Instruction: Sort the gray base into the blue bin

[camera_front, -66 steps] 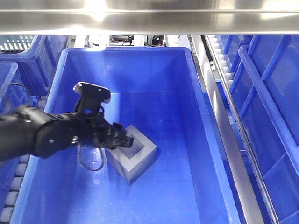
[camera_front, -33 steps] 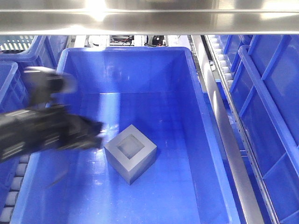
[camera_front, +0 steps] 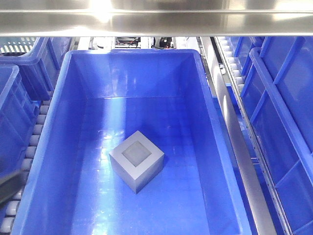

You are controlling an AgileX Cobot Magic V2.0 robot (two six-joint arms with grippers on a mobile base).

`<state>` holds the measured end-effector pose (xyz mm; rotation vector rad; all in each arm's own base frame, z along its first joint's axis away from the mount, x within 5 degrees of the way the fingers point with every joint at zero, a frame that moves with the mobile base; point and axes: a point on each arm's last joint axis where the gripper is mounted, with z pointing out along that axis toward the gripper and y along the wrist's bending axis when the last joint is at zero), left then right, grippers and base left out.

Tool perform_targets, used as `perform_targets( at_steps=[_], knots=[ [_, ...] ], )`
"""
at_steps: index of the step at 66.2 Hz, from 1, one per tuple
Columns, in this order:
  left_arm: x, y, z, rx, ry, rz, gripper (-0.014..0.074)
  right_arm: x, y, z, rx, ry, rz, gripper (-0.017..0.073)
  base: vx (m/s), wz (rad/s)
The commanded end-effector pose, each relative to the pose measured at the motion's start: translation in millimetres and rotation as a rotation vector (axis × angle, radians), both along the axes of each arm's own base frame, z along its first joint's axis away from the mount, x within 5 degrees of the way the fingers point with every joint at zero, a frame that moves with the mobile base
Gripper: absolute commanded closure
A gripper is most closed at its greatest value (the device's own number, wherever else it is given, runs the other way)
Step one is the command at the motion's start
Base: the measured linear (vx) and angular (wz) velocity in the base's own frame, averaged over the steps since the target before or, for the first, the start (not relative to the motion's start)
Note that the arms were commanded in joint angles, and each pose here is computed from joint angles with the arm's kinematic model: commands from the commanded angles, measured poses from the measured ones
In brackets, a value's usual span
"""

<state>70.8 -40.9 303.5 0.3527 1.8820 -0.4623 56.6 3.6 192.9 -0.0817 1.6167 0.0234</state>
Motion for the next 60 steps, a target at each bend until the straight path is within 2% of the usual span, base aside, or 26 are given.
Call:
perform_targets(
  at_steps=[1, 14, 32, 39, 50, 60],
  knots=[
    [-18, 10.4, 8, -0.054, -0.127, -0.011, 0.0196, 0, 0, 3, -0.012, -0.076, -0.004, 0.0568, 0.0, 0.0],
    [-47, 28.7, -3, -0.123, -0.24, -0.006, 0.0196, 0, 0, 3, -0.012, -0.076, -0.004, 0.0568, 0.0, 0.0],
    [-47, 29.9, -13, -0.105, -0.244, 0.0, 0.0211, 0, 0, 3, -0.012, -0.076, -0.004, 0.0568, 0.0, 0.0],
    [-47, 29.9, -12, -0.107, -0.248, 0.0, 0.0317, 0, 0, 3, -0.012, -0.076, -0.004, 0.0568, 0.0, 0.0],
    [-47, 29.9, -12, -0.108, -0.249, 0.0, 0.0604, 0, 0, 3, -0.012, -0.076, -0.004, 0.0568, 0.0, 0.0],
    [-47, 29.9, -13, -0.102, -0.24, 0.0, 0.0601, 0, 0, 3, -0.012, -0.076, -0.004, 0.0568, 0.0, 0.0]
  ],
)
